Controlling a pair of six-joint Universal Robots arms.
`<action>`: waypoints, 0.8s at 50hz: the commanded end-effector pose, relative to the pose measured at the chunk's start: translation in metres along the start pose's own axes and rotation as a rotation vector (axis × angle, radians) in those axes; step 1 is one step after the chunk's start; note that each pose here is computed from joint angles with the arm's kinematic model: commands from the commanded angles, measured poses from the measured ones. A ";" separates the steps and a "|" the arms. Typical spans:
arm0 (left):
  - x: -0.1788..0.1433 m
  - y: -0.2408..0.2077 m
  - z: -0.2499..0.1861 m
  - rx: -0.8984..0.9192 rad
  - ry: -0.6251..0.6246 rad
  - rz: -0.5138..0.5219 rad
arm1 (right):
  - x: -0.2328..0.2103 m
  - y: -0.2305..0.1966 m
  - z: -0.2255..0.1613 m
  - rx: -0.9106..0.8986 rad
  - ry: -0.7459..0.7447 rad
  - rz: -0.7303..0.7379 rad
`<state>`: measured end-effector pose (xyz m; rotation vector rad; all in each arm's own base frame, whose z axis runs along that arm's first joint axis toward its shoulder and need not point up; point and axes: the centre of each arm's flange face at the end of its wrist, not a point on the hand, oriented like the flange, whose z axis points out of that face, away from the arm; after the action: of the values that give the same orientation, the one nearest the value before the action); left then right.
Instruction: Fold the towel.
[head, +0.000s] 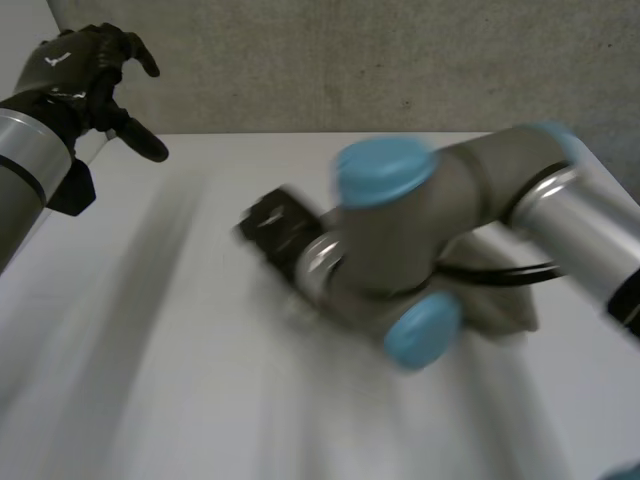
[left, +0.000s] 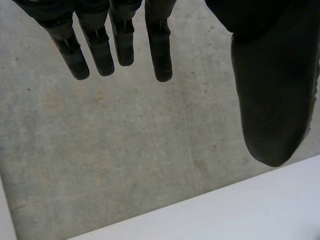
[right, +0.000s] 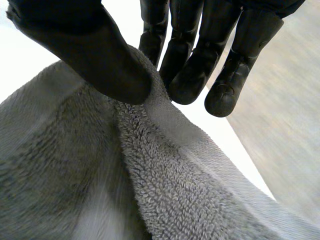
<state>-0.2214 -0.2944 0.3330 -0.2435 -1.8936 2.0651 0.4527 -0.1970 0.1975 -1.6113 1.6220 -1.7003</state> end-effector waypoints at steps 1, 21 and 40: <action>-0.013 -0.006 0.003 0.021 -0.039 0.005 | -0.088 -0.012 0.005 0.052 -0.147 -0.047; -0.012 0.003 0.003 -0.006 -0.027 0.004 | 0.040 0.006 -0.046 -0.262 0.102 0.048; 0.073 0.160 -0.014 -0.433 0.216 0.000 | 0.120 0.125 -0.109 -0.372 0.299 0.258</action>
<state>-0.2921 -0.2661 0.2184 -0.5005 -2.1111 1.6382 0.2734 -0.2751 0.2081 -1.3083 2.2491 -1.6885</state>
